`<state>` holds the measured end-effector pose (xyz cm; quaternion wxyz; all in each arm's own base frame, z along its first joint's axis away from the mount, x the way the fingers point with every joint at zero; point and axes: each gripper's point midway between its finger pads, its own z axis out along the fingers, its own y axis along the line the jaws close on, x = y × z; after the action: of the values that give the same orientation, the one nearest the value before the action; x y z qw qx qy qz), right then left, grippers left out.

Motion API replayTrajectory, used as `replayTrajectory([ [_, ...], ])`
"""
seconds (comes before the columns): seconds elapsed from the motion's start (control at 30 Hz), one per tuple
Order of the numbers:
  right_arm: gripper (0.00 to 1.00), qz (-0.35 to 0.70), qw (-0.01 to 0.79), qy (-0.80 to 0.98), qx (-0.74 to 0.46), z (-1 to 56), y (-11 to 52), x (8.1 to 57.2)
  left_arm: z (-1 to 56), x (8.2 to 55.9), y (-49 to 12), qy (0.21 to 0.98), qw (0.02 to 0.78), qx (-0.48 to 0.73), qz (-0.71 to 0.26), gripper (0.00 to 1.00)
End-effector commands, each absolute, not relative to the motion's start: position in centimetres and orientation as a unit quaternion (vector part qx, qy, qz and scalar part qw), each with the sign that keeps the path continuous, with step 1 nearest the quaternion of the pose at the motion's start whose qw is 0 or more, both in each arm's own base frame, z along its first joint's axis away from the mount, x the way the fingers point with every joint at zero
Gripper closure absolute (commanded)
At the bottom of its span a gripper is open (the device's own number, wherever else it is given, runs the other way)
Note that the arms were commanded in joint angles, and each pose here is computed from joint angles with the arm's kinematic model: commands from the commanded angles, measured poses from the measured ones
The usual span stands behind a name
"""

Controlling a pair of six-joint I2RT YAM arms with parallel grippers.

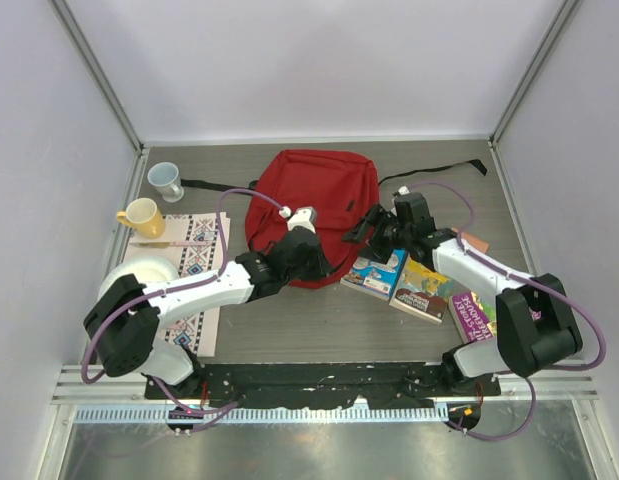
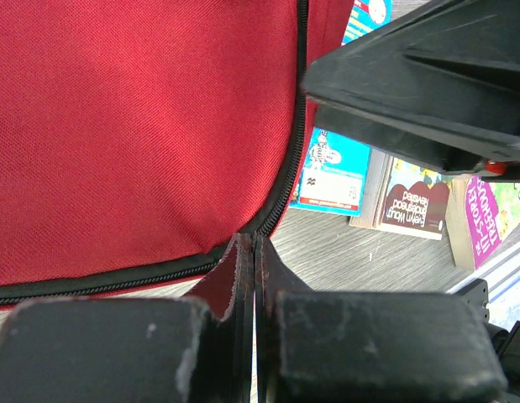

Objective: Pack the student bag
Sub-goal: Unzip the student bag at the center of the board.

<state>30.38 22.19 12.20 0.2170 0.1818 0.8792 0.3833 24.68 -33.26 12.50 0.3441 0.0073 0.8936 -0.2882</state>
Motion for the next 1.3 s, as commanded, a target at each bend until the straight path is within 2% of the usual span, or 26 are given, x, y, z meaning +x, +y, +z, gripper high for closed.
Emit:
replayTrajectory([
  [0.0, 0.31, 0.401, 0.208, 0.873, 0.185, 12.4, 23.9, 30.9, 14.8, 25.1, -34.3, 0.878, 0.362, 0.015, -0.313, 1.0],
  [0.4, 0.35, 0.369, 0.206, 0.881, 0.214, 10.9, 23.2, 30.2, 15.1, 25.0, -33.4, 0.878, 0.369, 0.009, -0.305, 1.0],
  [0.67, 0.34, 0.276, 0.298, 0.89, 0.208, 13.2, 19.0, 31.6, 15.2, 25.0, -33.0, 0.878, 0.372, 0.006, -0.3, 1.0],
  [1.0, 0.34, 0.359, 0.223, 0.881, 0.213, 11.7, 22.6, 28.8, 16.0, 25.1, -33.5, 0.874, 0.376, 0.01, -0.309, 1.0],
  [1.27, 0.33, 0.401, 0.218, 0.863, 0.215, 12.1, 24.5, 30.0, 16.3, 25.1, -33.6, 0.872, 0.375, 0.014, -0.313, 1.0],
])
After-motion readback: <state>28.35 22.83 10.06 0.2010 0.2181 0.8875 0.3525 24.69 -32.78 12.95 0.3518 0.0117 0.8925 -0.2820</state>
